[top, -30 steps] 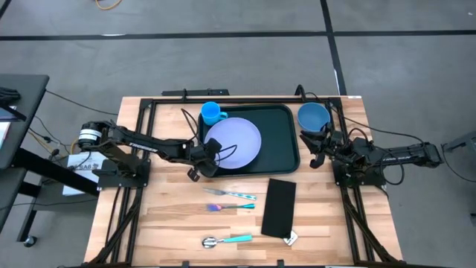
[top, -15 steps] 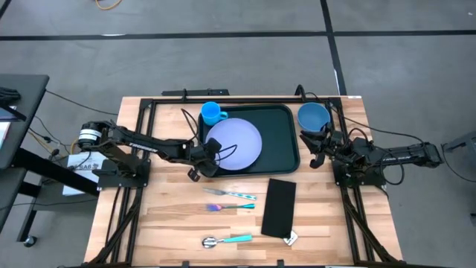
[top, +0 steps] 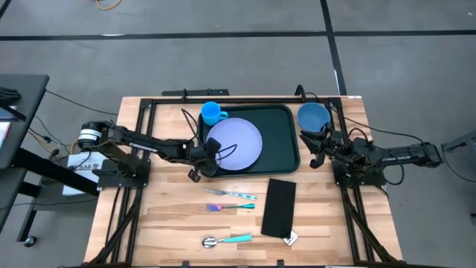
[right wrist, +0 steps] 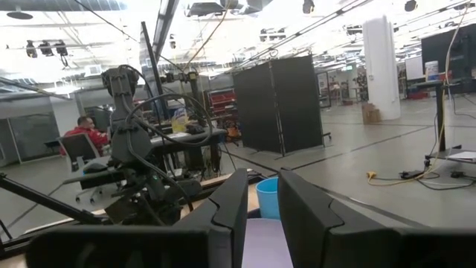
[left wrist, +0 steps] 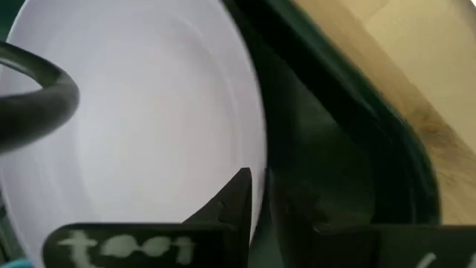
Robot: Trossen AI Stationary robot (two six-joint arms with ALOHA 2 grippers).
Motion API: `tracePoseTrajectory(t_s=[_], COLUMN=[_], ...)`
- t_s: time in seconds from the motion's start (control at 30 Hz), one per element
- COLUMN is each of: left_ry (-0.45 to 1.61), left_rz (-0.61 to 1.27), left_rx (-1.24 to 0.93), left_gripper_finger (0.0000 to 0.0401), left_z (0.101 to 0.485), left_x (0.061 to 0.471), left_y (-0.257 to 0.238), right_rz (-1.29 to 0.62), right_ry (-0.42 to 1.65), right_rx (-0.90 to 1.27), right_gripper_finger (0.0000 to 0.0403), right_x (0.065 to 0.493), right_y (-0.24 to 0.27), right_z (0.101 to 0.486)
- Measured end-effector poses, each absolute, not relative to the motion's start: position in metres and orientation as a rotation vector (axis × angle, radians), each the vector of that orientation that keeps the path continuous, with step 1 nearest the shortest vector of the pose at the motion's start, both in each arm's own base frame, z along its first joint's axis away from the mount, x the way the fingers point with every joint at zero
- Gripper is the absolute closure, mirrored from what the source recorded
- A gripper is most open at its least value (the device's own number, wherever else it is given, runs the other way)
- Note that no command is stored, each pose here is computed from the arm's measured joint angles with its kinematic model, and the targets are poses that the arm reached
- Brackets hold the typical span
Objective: Set up tray
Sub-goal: Put the light blue bowl on the white plate
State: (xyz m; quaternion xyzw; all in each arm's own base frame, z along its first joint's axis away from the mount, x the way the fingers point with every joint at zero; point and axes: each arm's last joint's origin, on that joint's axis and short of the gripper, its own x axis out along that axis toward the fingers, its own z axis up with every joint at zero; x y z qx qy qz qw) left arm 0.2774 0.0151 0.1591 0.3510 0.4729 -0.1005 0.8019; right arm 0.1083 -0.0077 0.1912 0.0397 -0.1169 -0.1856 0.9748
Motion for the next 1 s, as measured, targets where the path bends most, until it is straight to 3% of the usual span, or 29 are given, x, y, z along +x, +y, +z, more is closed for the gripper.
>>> tracePoseTrajectory(t_s=[0.3, 0.5, 0.7, 0.8, 1.0], left_ry=[1.054, 0.881, 0.586, 0.530, 0.531], left_rz=[-0.188, -0.151, -0.138, -0.125, -0.120], left_rx=[0.615, 0.500, 0.234, 0.156, -0.006], left_gripper_finger=[0.0365, 0.0365, 0.0365, 0.0365, 0.0365], left_z=[0.212, 0.283, 0.346, 0.348, 0.316], left_x=[0.280, 0.260, 0.217, 0.198, 0.177], left_y=[0.014, 0.009, 0.002, 0.001, -0.001], right_rz=[-0.375, -0.375, -0.375, -0.373, -0.366], right_ry=[-0.236, -0.236, -0.240, -0.246, -0.302], right_rx=[0.080, 0.080, 0.080, 0.088, 0.149], right_gripper_finger=[0.0335, 0.0335, 0.0335, 0.0335, 0.0336], right_x=[0.108, 0.108, 0.108, 0.108, 0.107], right_y=[-0.008, -0.008, -0.008, -0.008, -0.007], right_z=[0.191, 0.191, 0.192, 0.192, 0.211])
